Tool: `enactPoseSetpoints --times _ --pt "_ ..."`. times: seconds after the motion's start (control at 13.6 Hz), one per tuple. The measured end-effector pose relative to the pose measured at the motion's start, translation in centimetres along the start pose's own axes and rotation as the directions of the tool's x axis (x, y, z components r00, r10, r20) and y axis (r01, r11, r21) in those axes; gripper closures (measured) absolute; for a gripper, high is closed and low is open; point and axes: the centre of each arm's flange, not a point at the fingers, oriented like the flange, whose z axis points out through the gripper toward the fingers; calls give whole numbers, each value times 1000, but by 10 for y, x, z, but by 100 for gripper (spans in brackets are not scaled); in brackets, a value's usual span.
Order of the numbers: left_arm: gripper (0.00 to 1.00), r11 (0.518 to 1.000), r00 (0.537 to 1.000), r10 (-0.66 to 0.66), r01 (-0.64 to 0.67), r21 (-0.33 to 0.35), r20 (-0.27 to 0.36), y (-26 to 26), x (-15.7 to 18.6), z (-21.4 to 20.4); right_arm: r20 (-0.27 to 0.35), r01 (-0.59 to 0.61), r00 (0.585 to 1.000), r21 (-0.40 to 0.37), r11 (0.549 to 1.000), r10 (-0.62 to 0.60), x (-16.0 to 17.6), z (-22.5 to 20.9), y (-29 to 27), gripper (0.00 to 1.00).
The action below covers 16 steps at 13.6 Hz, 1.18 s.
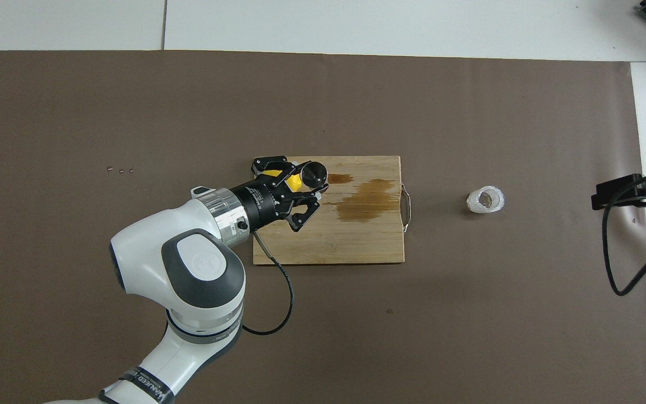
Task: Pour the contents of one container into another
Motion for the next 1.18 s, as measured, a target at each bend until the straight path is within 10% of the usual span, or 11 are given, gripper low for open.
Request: enactPoseSetpoints --times 1.18 --pt "50 994 996 83 -81 75 -21 -36 2 73 0 0 1000 0 1000 0 0 0 0 0"
